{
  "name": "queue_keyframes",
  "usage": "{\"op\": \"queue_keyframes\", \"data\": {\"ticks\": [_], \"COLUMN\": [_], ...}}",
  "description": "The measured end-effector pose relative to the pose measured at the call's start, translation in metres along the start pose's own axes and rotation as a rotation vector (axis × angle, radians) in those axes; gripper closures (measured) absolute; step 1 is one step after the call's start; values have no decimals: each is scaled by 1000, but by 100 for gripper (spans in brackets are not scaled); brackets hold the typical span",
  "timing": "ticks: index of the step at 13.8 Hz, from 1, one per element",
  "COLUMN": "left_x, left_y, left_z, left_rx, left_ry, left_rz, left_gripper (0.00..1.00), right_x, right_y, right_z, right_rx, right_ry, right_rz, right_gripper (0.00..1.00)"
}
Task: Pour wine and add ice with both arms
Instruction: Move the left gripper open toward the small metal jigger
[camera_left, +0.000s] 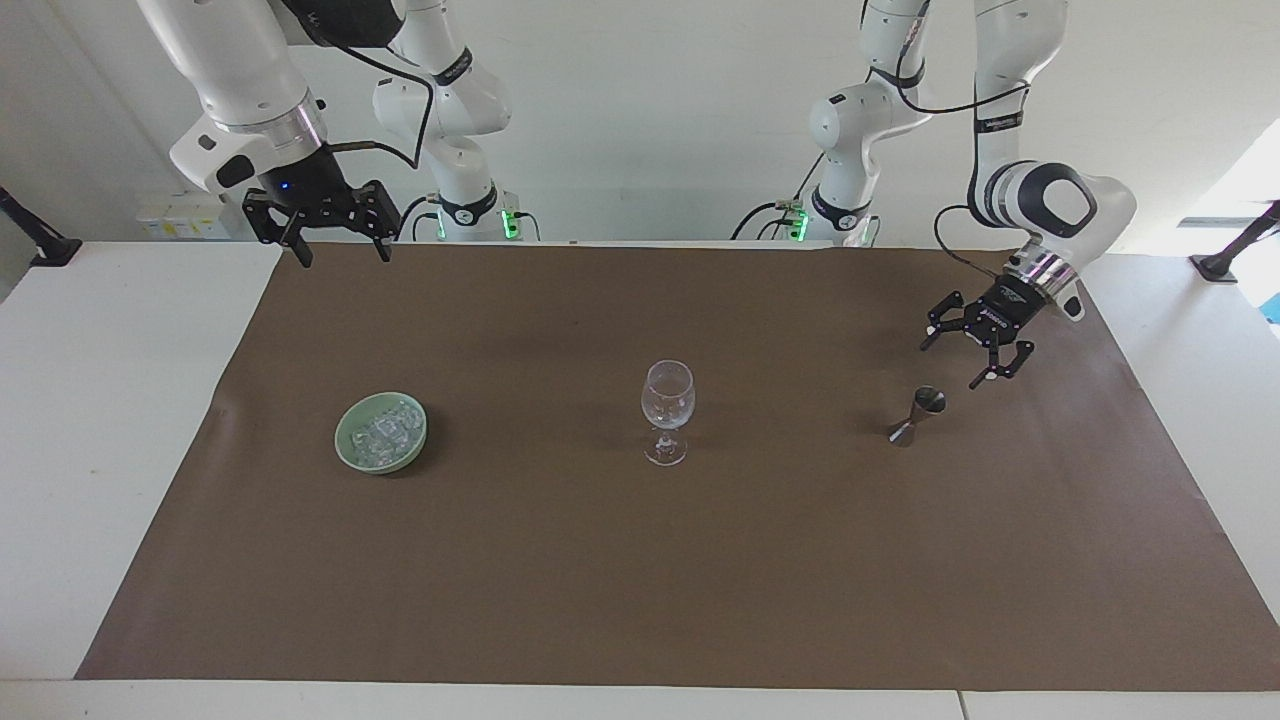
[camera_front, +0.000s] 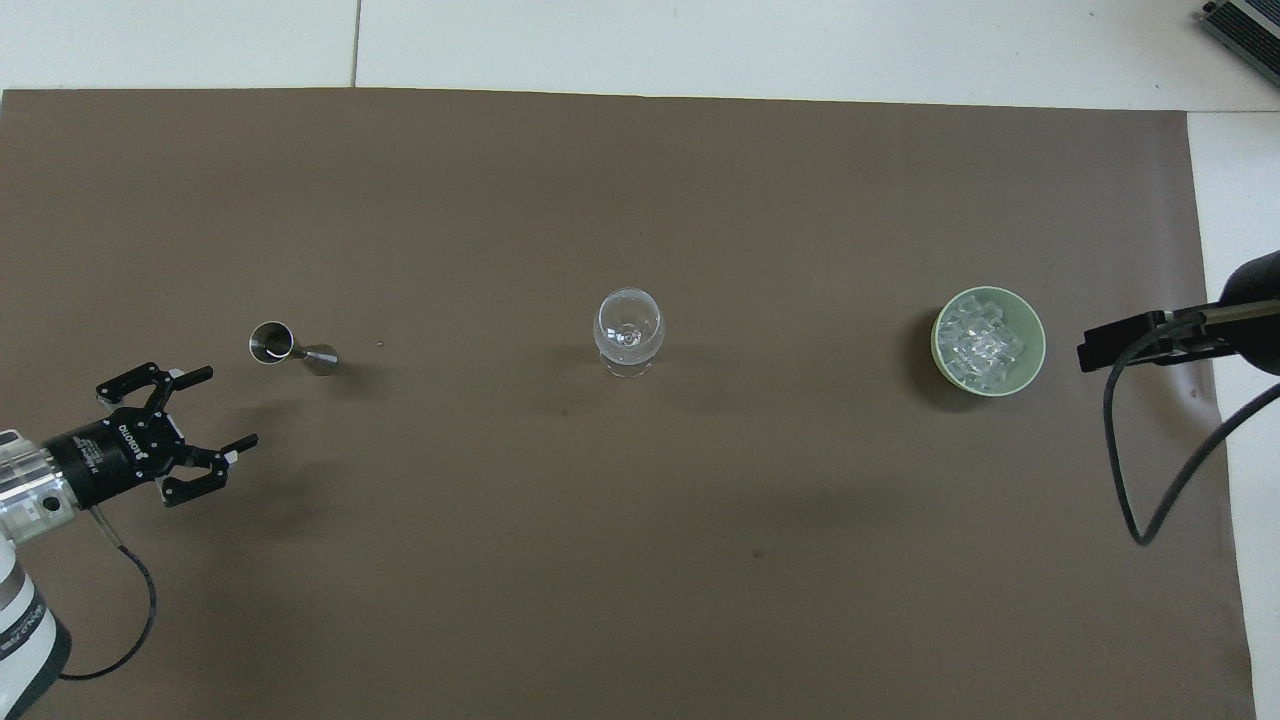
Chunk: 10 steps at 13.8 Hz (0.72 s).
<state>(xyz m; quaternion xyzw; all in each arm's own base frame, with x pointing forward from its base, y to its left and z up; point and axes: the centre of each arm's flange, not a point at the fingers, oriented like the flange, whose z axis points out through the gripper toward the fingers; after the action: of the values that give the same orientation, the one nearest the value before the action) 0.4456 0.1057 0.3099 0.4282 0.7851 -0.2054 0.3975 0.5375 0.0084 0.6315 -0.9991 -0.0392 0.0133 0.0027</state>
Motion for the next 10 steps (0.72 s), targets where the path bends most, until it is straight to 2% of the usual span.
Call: {"op": "queue_keyframes", "data": {"ticks": [5, 10], "left_x": [10, 6], "left_y": [-4, -17], "left_z": [24, 63], "left_rx": [-19, -58], "left_ry": [-59, -44], "left_rz": [-95, -115], "left_gripper": [0, 0], "right_x": [0, 0], "right_y": [0, 0], "right_z": [0, 0], "right_rx": [0, 0], "right_ry": [0, 0], "right_rz": [0, 0], "right_gripper": [0, 0]}}
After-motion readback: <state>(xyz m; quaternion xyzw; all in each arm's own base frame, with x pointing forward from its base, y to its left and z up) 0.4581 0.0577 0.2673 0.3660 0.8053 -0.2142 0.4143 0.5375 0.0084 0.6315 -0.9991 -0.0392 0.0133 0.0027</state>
